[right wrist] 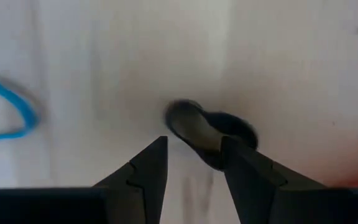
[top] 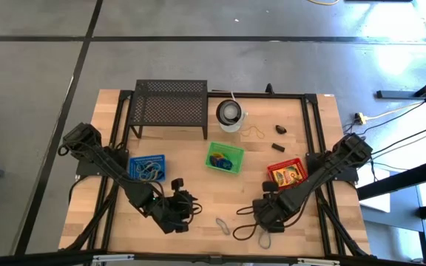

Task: Pick & Place Office Desk Supplies
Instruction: Put the black rubber band into the blue bin

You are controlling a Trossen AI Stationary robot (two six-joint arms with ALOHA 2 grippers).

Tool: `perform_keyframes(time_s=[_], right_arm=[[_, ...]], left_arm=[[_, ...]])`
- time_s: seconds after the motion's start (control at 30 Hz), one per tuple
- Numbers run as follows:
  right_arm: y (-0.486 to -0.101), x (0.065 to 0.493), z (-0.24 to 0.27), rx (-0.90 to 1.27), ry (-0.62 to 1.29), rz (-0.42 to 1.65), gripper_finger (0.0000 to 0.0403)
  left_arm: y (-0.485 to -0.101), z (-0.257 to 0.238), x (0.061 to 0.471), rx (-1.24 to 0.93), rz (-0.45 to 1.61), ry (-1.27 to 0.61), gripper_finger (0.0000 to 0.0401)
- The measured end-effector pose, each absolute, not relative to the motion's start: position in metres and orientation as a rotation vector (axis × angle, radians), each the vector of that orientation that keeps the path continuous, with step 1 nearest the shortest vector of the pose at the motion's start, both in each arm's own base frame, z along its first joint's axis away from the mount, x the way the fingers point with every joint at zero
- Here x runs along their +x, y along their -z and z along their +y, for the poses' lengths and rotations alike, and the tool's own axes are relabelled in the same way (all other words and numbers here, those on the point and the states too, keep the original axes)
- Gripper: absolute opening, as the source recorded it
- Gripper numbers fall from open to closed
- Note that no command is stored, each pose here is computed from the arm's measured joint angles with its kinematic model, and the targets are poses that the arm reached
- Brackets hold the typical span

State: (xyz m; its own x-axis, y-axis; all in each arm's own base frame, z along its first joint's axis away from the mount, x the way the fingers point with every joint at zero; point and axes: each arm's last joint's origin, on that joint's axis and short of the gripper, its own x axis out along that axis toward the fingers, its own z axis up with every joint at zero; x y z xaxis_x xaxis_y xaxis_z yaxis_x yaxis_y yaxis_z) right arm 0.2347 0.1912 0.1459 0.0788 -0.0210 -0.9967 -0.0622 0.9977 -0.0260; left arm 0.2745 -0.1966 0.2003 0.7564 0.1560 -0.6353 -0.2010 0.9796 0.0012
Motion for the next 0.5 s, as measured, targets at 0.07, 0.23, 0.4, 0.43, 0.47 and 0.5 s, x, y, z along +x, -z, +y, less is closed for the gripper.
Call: perform_keyframes(time_s=[0.07,0.23,0.4,0.43,0.47,0.5], right_arm=[[-0.143,0.2333,0.1881,-0.089,0.0,1.484,0.015],[-0.1382,0.231,0.1859,-0.095,0.009,1.482,0.0132],[-0.1371,0.2308,0.1869,-0.081,-0.012,1.486,0.0079],[-0.1371,0.2311,0.1872,-0.078,-0.014,1.483,0.0065],[-0.1371,0.2314,0.1876,-0.076,-0.017,1.478,0.0051],[-0.137,0.2317,0.1877,-0.079,-0.023,1.475,0.0037]], left_arm=[[-0.2003,-0.1966,0.2745,-0.069,0.686,-0.195,0.0134],[-0.2003,-0.1966,0.2745,-0.068,0.686,-0.195,0.0134],[-0.2003,-0.1966,0.2745,-0.068,0.686,-0.195,0.0134],[-0.2003,-0.1966,0.2745,-0.068,0.686,-0.195,0.0134],[-0.2003,-0.1966,0.2745,-0.068,0.686,-0.194,0.0134],[-0.2003,-0.1966,0.2745,-0.068,0.686,-0.194,0.0134]])
